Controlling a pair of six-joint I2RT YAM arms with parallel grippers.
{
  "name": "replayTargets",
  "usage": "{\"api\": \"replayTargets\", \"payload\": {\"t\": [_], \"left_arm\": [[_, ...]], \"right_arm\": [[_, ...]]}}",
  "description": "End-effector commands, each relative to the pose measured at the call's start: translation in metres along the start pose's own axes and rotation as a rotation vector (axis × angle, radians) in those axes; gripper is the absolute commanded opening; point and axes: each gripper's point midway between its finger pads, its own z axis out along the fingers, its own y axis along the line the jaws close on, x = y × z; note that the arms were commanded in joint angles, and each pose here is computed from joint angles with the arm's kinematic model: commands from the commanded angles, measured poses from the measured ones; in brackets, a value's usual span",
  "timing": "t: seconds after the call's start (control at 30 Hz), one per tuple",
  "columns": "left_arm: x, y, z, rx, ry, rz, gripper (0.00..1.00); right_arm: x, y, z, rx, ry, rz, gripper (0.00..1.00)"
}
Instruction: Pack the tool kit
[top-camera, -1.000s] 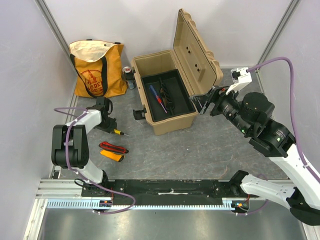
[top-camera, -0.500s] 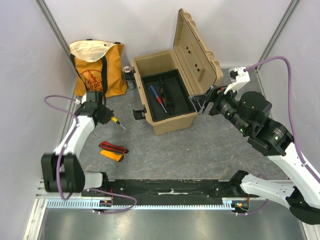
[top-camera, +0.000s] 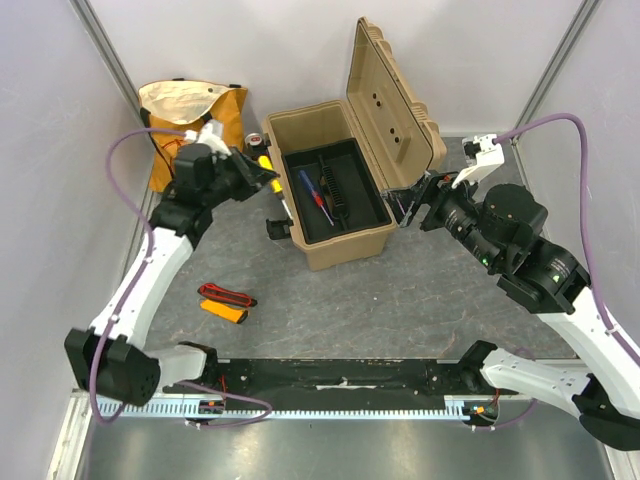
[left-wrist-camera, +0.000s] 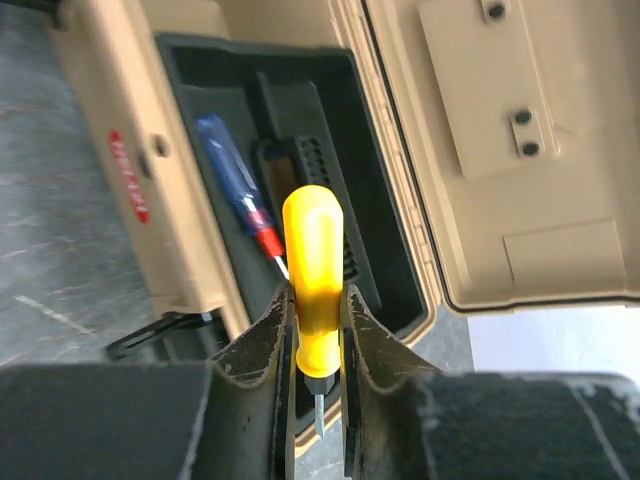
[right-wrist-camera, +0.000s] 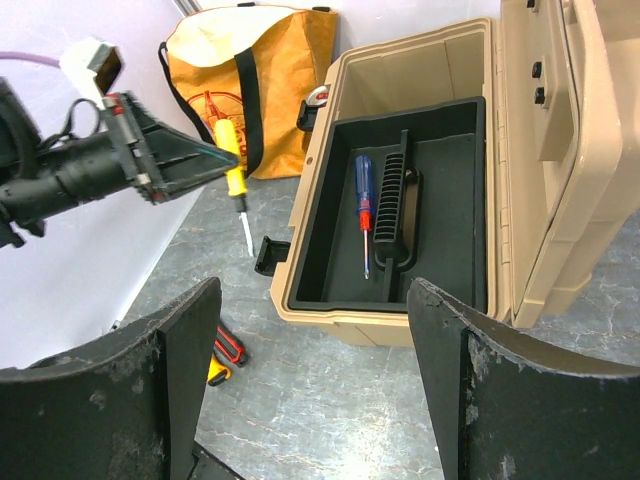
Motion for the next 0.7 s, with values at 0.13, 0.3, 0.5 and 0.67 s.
{"api": "replayTargets", "payload": {"t": [0.13,0.3,0.5,0.67], "left_arm": [[0.035,-0.036,0.064,-0.003,0.122,0.088,0.02],[0.058,-0.018,0.088,-0.160,0.147,0.114,0.02],[0.070,0.013,0.104,-0.368,0.119,0.173,0.06],[0.074,0.034,0.110,-0.472,0.125,0.217,0.15]], "right_arm": [[-0.007,0.000,-0.001,-0.001,-0.037,0.013,0.82],[-0.008,-0.003,-0.005,0.007,-0.049,0.006,0.82],[-0.006,-0.005,-0.005,0.014,-0.045,0.000,0.82],[-0.004,-0.006,-0.004,0.019,-0.041,-0.003,0.82]]}}
